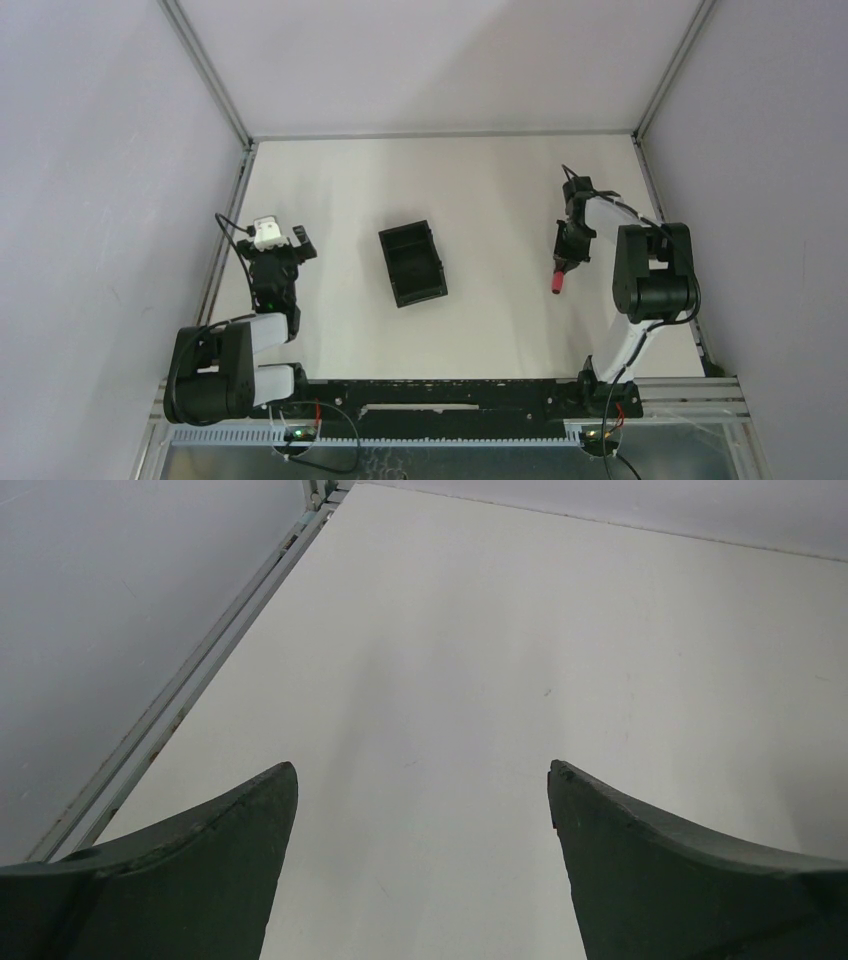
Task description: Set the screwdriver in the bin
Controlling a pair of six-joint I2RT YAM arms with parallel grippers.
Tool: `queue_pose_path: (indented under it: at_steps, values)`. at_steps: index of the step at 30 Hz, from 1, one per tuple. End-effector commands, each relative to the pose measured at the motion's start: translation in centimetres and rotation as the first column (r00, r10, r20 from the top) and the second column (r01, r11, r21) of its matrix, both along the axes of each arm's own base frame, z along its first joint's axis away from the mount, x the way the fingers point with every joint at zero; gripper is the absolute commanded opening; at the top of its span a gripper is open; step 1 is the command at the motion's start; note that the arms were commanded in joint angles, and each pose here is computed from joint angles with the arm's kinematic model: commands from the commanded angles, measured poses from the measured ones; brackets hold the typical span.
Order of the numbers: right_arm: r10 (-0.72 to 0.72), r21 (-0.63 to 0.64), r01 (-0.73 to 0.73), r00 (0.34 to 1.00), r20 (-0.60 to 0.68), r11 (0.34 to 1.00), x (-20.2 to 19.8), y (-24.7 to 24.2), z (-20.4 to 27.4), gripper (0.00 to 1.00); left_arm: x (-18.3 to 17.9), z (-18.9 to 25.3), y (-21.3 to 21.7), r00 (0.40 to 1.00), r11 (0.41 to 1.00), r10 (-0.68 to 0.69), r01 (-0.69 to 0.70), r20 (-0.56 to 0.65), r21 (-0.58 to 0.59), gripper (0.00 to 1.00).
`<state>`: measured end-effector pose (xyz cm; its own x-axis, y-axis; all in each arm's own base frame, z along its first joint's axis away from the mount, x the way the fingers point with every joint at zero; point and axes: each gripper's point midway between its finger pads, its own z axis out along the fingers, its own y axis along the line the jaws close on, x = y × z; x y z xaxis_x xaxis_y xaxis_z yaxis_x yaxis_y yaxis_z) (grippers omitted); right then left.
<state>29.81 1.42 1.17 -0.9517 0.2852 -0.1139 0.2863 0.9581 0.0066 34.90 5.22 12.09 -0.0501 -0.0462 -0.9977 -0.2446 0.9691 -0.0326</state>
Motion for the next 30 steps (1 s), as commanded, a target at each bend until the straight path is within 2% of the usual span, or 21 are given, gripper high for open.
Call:
queue_pose_path:
  at_steps: [1,5,10,14,18,24,27,30]
  values:
    - [0.025,-0.045,-0.025,1.0,0.013,0.999,0.4,-1.0,0.7,0.0,0.5,1.5,0.0,0.999,1.0,-0.002,0.001,0.049,0.019,1.0]
    - [0.046,-0.06,-0.041,0.996,0.083,0.997,1.2,-1.2,7.4,0.0,0.5,1.5,0.0,0.999,1.0,-0.003,0.002,0.049,0.019,1.0]
    - [0.067,-0.069,-0.06,0.992,0.105,0.996,0.6,-1.2,15.0,0.0,0.5,1.5,0.0,0.999,1.0,-0.003,0.002,0.049,0.019,1.0]
    - [0.064,-0.078,-0.052,0.985,0.161,0.996,0.8,-0.7,18.7,0.0,0.5,1.5,0.0,0.999,1.0,-0.004,0.003,0.048,0.019,1.0]
    - [0.098,-0.067,-0.086,0.972,0.215,0.994,1.7,1.9,20.1,0.0,0.5,1.5,0.0,0.999,1.0,-0.003,0.002,0.048,0.02,1.0]
    - [0.316,-0.068,-0.309,0.917,0.243,0.949,3.0,12.2,20.5,0.0,0.5,1.5,0.0,0.999,1.0,-0.003,0.002,0.048,0.019,1.0]
    - [0.468,-0.059,-0.471,0.841,0.273,0.88,2.9,19.4,20.9,0.0,0.5,1.5,0.0,0.999,1.0,-0.003,0.002,0.048,0.019,1.0]
    - [0.61,-0.053,-0.627,0.73,0.308,0.777,2.2,26.1,21.2,0.0,0.5,1.5,0.0,0.999,1.0,-0.003,0.002,0.049,0.019,1.0]
